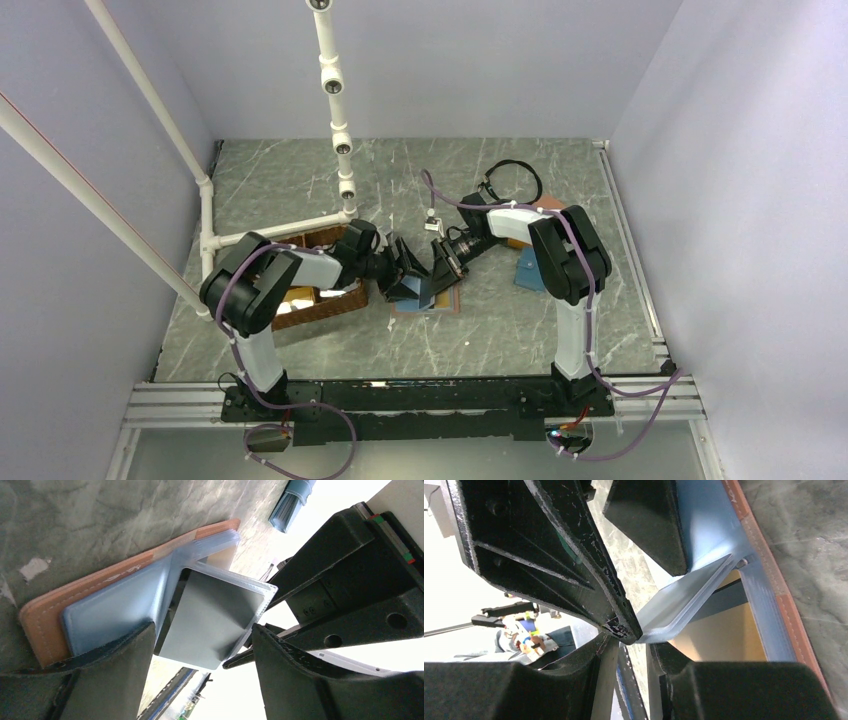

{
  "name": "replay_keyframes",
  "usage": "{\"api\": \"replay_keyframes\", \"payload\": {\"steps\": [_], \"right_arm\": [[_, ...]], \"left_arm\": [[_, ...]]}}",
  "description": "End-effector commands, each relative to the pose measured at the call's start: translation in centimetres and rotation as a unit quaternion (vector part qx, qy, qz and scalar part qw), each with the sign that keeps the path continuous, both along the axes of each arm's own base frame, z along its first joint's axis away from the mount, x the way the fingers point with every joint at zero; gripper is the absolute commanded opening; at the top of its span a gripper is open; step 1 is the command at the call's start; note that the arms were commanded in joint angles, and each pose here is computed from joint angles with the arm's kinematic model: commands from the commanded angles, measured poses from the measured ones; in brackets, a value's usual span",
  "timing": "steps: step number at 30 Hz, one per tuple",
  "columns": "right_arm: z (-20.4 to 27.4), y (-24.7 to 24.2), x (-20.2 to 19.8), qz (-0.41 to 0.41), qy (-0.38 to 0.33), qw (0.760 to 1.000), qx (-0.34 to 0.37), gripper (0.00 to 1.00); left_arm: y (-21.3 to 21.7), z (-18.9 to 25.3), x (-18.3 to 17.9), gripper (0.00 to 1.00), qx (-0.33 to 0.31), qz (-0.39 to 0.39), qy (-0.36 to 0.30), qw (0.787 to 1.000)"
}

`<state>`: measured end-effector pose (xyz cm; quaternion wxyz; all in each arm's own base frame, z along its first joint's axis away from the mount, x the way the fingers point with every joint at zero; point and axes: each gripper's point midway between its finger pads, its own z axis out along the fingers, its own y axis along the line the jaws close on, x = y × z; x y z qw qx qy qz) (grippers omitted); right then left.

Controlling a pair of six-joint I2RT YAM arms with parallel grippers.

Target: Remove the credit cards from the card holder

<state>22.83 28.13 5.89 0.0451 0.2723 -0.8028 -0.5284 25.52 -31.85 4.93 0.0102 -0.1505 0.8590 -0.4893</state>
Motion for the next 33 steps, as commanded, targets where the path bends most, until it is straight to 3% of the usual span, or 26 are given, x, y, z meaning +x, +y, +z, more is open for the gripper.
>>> {"api": "replay_keyframes", "payload": {"steps": [1,8,14,25,33], "right_arm": [[1.6,1.0,0.3,0.01,-0.01,0.999,0.041,0.29],[2.5,1.2,0.1,0.015,-0.009,0.998,0.063,0.38],[2.6,1.6,0.1,0.019,-0.003,0.998,0.067,0.37],[1.4,2.0,0.2,0.014,0.001,0.999,0.038,0.18],[0.2,1.3,0.3,0.004,-0.012,1.0,0.005,0.1]], "left_arm": [[-0.1,2.6,1.0,0.79,-0.001,0.002,-0.057,0.998],[0.6,3.5,1.7,0.98,0.028,0.013,-0.077,0.997],[0.4,2.1,1.4,1.0,0.029,0.008,-0.047,0.998],[0.5,1.1,1.3,0.99,0.039,0.006,-0.035,0.999],[0.8,1.1,1.5,0.99,0.028,0.022,-0.03,0.999]]}}
